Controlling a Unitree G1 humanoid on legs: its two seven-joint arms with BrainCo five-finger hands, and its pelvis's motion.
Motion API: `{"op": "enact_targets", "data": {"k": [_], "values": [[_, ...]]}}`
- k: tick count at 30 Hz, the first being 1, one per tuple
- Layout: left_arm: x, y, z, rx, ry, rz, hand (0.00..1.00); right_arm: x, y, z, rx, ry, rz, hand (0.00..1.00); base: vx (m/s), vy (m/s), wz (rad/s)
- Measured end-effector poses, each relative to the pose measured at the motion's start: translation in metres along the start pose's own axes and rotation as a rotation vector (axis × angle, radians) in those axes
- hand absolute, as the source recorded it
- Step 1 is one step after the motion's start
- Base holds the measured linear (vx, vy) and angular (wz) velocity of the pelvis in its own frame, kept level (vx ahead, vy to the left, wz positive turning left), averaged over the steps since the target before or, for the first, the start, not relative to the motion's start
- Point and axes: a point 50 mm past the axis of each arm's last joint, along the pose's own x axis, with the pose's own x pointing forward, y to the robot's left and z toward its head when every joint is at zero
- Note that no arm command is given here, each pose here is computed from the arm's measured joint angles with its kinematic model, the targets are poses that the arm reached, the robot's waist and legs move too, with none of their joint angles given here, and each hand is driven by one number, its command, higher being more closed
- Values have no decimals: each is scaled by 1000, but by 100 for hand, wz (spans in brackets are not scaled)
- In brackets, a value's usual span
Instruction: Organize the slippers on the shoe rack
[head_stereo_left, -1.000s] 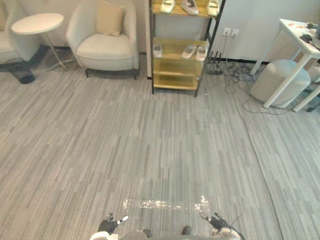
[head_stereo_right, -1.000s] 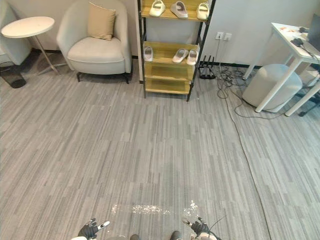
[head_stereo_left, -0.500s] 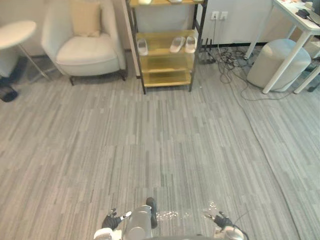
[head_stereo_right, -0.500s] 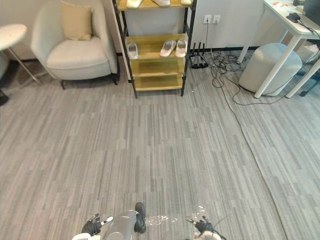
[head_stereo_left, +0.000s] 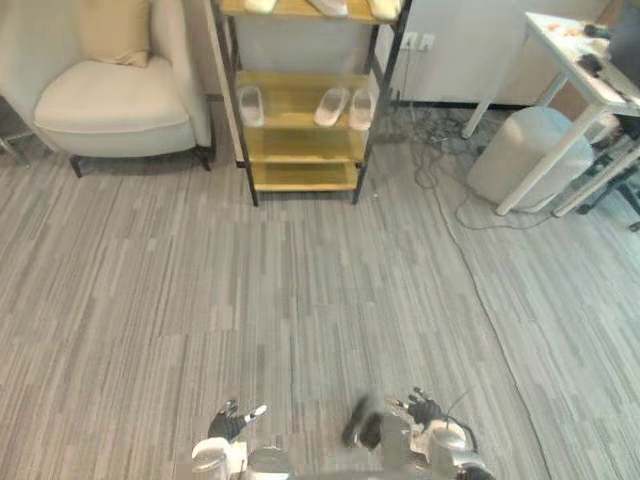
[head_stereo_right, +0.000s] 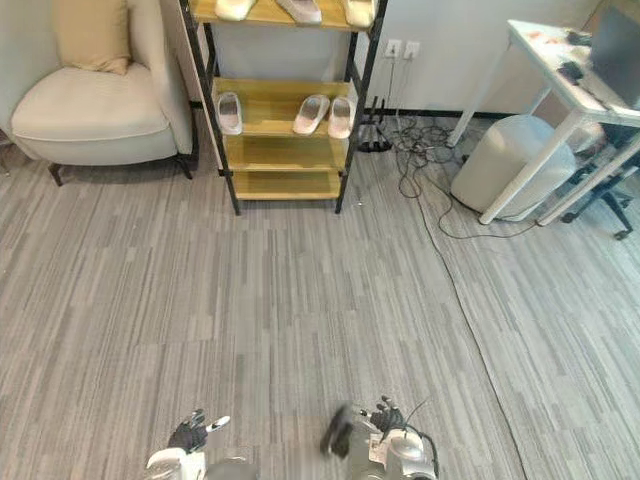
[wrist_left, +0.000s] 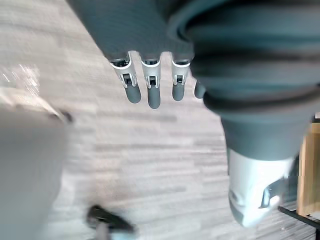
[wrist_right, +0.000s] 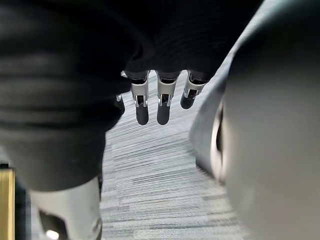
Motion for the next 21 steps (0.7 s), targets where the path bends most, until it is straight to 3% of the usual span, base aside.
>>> {"op": "enact_targets", "data": {"k": [4,10,15,21], "values": [[0,-17,-1,-47,3,-28,0,1,-12,7,-5,-24,-29,0,622,-314,43],[4,-6,18,-21,-72,-18,0,-1,-8,-5,15,12,-26,0,495,-166,29],[6,-13,31,-30,-115,-36,0,4,-2,14,45,-35,-29,0,475,148,1],[7,1,35,-89,-119,13,0,2,28,13,70,-36,40,0,470,155,17]]}}
